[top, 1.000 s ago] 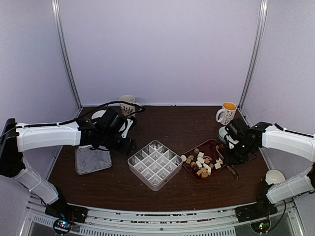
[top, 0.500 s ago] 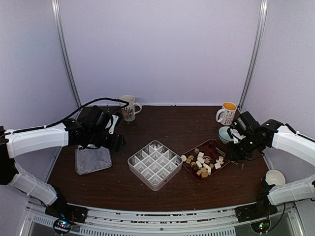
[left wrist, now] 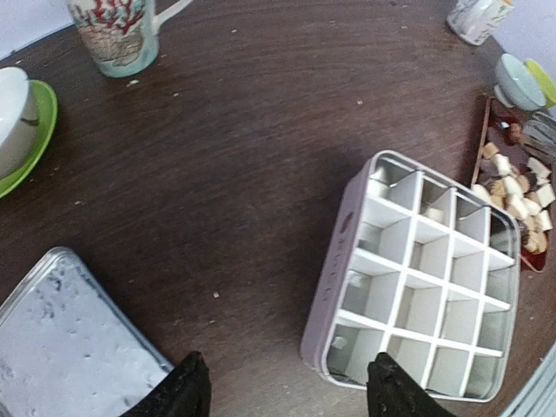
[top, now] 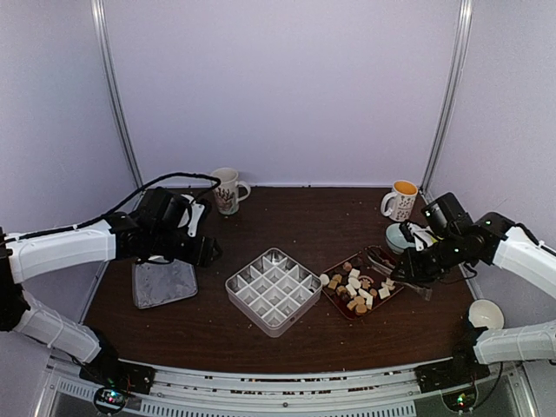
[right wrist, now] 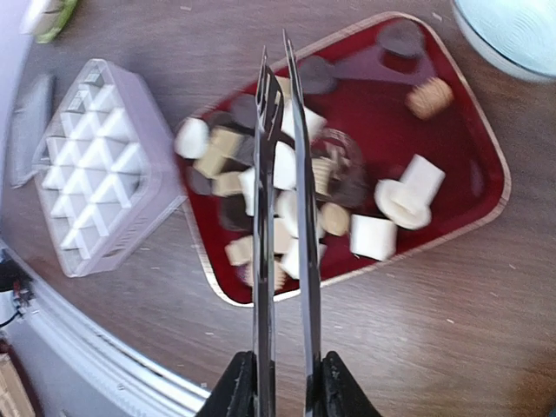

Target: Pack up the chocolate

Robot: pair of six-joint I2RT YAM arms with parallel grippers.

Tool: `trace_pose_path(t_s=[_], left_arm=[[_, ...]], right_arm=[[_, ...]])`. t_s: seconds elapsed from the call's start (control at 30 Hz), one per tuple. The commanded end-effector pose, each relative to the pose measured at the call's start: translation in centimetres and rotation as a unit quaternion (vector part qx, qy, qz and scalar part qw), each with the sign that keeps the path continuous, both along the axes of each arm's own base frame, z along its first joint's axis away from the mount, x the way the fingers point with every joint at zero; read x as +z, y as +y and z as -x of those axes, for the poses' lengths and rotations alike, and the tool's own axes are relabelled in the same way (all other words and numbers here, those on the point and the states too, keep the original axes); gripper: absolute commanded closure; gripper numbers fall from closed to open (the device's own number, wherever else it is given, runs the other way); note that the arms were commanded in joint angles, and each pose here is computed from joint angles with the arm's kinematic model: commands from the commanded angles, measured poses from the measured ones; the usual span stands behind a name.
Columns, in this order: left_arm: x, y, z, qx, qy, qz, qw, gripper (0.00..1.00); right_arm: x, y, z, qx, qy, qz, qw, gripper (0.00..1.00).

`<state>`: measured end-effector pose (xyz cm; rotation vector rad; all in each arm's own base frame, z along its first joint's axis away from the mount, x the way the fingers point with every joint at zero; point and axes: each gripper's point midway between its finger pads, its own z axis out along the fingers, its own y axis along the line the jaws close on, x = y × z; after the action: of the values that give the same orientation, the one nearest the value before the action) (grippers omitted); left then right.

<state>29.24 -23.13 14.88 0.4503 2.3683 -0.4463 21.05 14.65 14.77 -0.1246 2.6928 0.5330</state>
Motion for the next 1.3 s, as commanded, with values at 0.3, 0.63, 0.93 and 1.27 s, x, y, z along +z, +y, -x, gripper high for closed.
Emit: trace_pose_path(t_s=[0.3,0.63,0.93,1.27], left_arm=[[10.6,-15.7,6.2,-0.334,-0.335,-0.038,0.880,0.15],[10.1,-19.1,5.0,-0.373,-0.437,-0.156,0.803,0.02],[7.7,-20.6,4.2,-0.413,-0.424,-0.223,0.774,0.02],[6.0,-21.6,3.7,-0.440,-0.406,-0.277,0.752,0.43]], right_arm=[[7.8,8.7,0.2,0.138,-0.065,-0.177,0.972,0.78],[9.7,12.8,2.5,0.200,-0.043,-0.211,0.956,0.79],[10.1,13.5,4.1,0.226,-0.025,-0.221,0.948,0.79],[9.9,13.6,4.5,0.234,-0.017,-0.221,0.947,0.78]])
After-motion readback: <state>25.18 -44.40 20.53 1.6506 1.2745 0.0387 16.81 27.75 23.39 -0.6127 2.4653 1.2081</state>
